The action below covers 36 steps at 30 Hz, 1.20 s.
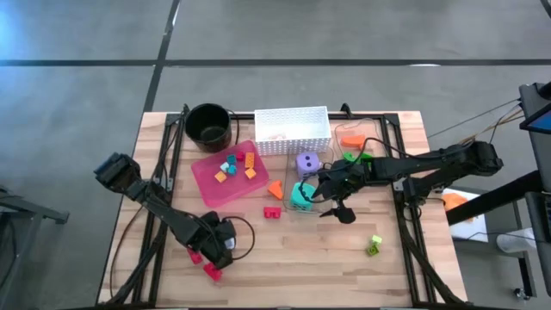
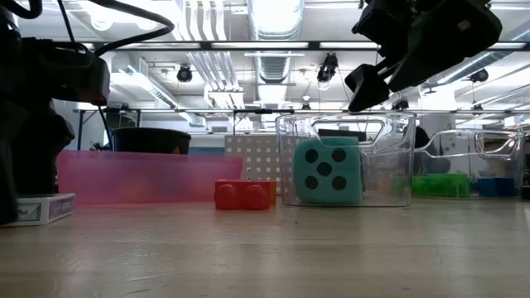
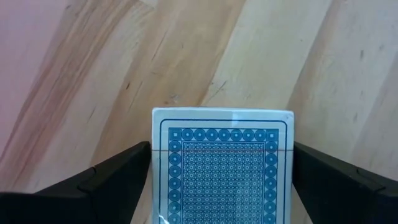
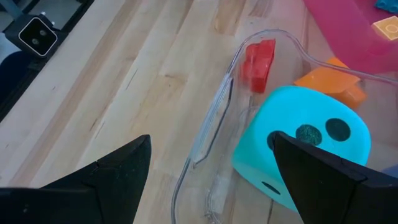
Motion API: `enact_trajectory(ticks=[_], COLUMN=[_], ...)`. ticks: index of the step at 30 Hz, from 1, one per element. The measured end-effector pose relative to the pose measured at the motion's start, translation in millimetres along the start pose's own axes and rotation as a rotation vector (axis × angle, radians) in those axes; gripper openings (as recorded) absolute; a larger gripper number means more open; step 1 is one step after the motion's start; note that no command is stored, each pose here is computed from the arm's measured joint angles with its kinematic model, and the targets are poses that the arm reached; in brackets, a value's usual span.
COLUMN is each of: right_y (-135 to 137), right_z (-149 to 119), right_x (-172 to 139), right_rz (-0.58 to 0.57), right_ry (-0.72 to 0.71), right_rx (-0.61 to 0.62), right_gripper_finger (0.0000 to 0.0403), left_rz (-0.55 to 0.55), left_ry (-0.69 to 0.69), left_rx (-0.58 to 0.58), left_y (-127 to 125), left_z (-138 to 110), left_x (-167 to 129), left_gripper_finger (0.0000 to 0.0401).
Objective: Pick & Place Toys
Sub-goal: Put the blue playing card box into the white bin
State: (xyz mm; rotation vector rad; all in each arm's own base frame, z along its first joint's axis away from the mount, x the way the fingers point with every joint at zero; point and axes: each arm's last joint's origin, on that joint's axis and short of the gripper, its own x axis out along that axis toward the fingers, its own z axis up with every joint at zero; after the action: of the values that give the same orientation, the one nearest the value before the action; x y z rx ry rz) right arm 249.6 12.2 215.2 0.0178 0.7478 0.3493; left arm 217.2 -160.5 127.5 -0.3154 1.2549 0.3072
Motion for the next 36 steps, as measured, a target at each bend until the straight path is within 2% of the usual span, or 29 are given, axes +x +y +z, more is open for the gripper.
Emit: enact_trajectory(ticks=[4, 20, 28, 32, 36], right_y=[0.0, 0.0, 0.0, 0.0, 0.0], right_z=[-0.2, -0.6, -0.6, -0.6, -0.6], right_x=[0.0, 0.2, 0.2, 0.2, 0.2], right_rz=[0.0, 0.0, 0.0, 0.0, 0.0], right_ry=[0.001, 0.002, 0.002, 0.002, 0.001], right_rx=[0.0, 0.001, 0.001, 0.001, 0.0], right_gripper_finger=[0.0333, 0.0333, 0.0333, 0.0333, 0.0333], left_rz=[0.003, 0.012, 0.019, 0.016, 0.016], left_ry=[-0.003, 0.008, -0.002, -0.018, -0.041], left_rx=[-0.017, 0.074, 0.076, 0.061, -0.008], left_y=[0.1, 1.1, 1.7, 1.5, 2.8], left_z=[0.1, -0.9, -0.1, 1.5, 9.2], left_x=[-0.1, 0.1, 0.4, 0.8, 1.5], left_gripper_finger=[0.0372, 0.0368, 0.0304, 0.0304, 0.0331])
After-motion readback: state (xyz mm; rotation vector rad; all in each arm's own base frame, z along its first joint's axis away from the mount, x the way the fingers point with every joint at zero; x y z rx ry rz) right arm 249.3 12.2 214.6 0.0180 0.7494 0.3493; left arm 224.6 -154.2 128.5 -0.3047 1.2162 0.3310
